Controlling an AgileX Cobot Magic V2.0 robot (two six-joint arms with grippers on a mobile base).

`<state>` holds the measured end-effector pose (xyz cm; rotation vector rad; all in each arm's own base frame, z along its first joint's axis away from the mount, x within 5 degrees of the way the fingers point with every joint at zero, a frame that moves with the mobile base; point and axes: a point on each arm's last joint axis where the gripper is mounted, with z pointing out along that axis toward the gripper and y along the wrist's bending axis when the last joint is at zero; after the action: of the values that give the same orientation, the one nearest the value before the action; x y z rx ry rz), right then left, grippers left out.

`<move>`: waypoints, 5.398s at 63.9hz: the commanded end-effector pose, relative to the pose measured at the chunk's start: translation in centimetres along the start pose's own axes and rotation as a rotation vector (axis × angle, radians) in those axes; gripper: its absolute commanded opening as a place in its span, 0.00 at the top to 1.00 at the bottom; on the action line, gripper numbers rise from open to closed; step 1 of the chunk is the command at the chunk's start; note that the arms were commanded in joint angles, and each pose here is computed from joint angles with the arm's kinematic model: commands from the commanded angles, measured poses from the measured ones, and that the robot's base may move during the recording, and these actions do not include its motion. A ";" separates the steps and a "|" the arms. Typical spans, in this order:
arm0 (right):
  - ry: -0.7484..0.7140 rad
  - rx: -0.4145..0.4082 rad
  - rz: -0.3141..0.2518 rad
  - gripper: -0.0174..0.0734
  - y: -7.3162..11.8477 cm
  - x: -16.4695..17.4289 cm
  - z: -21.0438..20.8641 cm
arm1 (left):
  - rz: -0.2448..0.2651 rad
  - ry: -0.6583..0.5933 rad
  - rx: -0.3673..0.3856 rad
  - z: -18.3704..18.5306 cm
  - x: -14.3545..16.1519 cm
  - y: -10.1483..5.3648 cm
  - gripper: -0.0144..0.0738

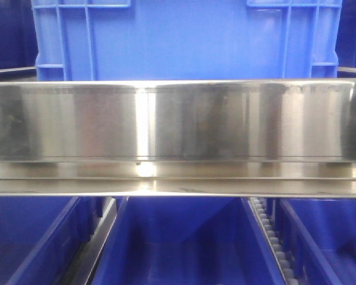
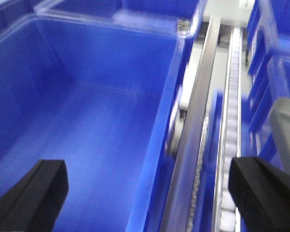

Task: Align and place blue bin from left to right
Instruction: 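Lower both open grippers over the blue bin's opposite side walls, then close both grippers on the bin walls and lift the bin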

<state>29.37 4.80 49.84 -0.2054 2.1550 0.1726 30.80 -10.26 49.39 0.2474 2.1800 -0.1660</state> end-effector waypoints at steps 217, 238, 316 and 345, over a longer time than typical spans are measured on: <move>0.307 0.043 0.147 0.98 -2.1 0.9 17.4 | -0.041 0.246 -0.103 14.0 1.0 1.0 0.96; 0.260 0.036 0.137 0.98 -1.6 0.0 15.1 | -0.045 0.186 -0.099 11.3 -0.1 1.1 0.96; -0.006 0.018 0.114 0.98 -0.4 -3.8 4.5 | -0.095 -0.066 -0.063 0.9 -3.4 1.2 0.96; -0.028 0.018 0.114 0.98 -0.4 -4.0 4.5 | -0.094 -0.066 -0.067 0.9 -3.4 1.3 0.96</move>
<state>36.24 6.21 48.05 -0.0534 2.3030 0.2633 34.74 -10.20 49.55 0.1014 2.2423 -0.1619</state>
